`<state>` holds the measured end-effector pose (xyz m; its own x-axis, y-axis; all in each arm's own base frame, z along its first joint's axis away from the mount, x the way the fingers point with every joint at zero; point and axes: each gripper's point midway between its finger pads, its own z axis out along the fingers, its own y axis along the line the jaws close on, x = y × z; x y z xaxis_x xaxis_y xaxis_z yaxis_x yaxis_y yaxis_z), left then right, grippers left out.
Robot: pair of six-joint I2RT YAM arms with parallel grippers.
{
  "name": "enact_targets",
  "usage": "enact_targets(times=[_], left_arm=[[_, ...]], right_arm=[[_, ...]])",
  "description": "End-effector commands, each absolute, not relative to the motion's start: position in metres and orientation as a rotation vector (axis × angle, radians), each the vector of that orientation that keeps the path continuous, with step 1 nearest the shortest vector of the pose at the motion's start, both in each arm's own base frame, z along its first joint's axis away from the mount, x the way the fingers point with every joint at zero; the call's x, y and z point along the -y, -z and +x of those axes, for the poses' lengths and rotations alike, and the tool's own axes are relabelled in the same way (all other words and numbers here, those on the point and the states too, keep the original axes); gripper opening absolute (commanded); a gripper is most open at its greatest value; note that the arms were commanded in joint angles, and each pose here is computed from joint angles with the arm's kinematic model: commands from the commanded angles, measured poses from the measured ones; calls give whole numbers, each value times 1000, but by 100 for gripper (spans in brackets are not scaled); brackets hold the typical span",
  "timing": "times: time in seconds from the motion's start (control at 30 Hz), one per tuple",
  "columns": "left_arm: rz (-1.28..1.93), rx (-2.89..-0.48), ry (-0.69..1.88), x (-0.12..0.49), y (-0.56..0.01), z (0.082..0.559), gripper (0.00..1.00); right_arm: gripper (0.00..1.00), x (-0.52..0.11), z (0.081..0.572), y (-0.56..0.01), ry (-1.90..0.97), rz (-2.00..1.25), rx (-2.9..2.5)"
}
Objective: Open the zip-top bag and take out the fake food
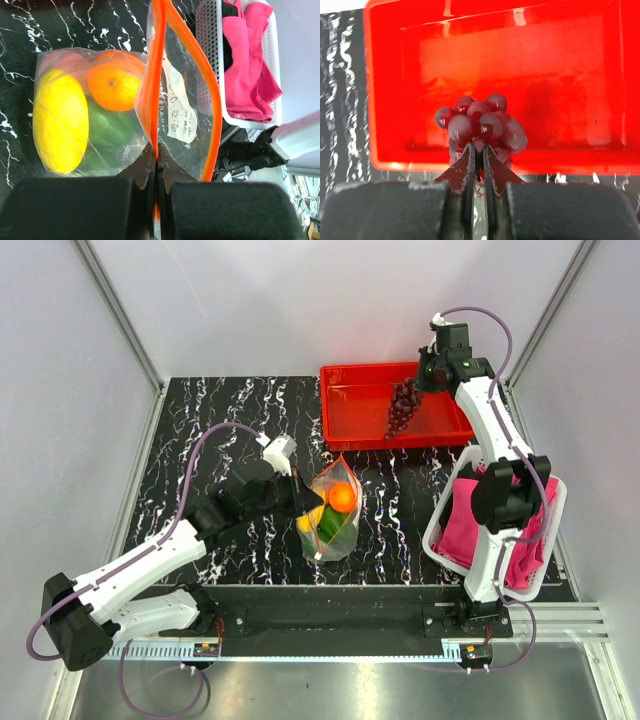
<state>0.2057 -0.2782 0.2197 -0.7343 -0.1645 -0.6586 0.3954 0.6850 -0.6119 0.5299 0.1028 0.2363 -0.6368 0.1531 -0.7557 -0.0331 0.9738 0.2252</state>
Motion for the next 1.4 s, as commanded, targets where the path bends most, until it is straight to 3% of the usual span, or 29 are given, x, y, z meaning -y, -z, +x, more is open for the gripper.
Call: enact_targets(times=[0.0, 0.17, 0.27, 0.3, 0.37, 0.4, 0.53, 0.63, 0.8, 1.03, 1.27, 1.37], left_arm=[[229, -2107, 1086, 288, -236, 203, 0], [234, -2104, 1100, 289, -238, 202, 0], [237, -2106, 1109, 291, -239, 202, 0], [236, -2109, 1110, 291, -238, 202, 0], [231, -2107, 1120, 292, -238, 201, 0], [231, -2107, 1125, 293, -238, 201, 0], [206, -2104, 1133, 293, -240, 202, 0], [191, -2100, 1139, 293, -241, 203, 0], [168, -2098, 1126, 291, -240, 206, 0], [146, -2100, 1141, 292, -242, 205, 0], [155, -2088, 1169, 298, -247, 206, 0], [154, -2099, 1169, 299, -244, 207, 0]], right_arm=[[1, -117, 553, -261, -371, 61, -2149], [10, -124, 569, -228, -399, 76, -2202], [23, -127, 566, -214, -421, 86, -2253], [36, -128, 564, -211, -423, 90, -2265], [48, -125, 558, -201, -407, 112, -2309], [59, -120, 557, -198, -370, 135, -2321], [78, -101, 537, -194, -261, 205, -2386], [86, -95, 509, -204, -245, 241, -2402], [92, -113, 461, -220, -420, 366, -2356], [97, -165, 352, -238, -517, 134, -2334], [100, -223, 254, -280, -1187, -28, -2106], [100, -222, 226, -291, -1283, -33, -2057]])
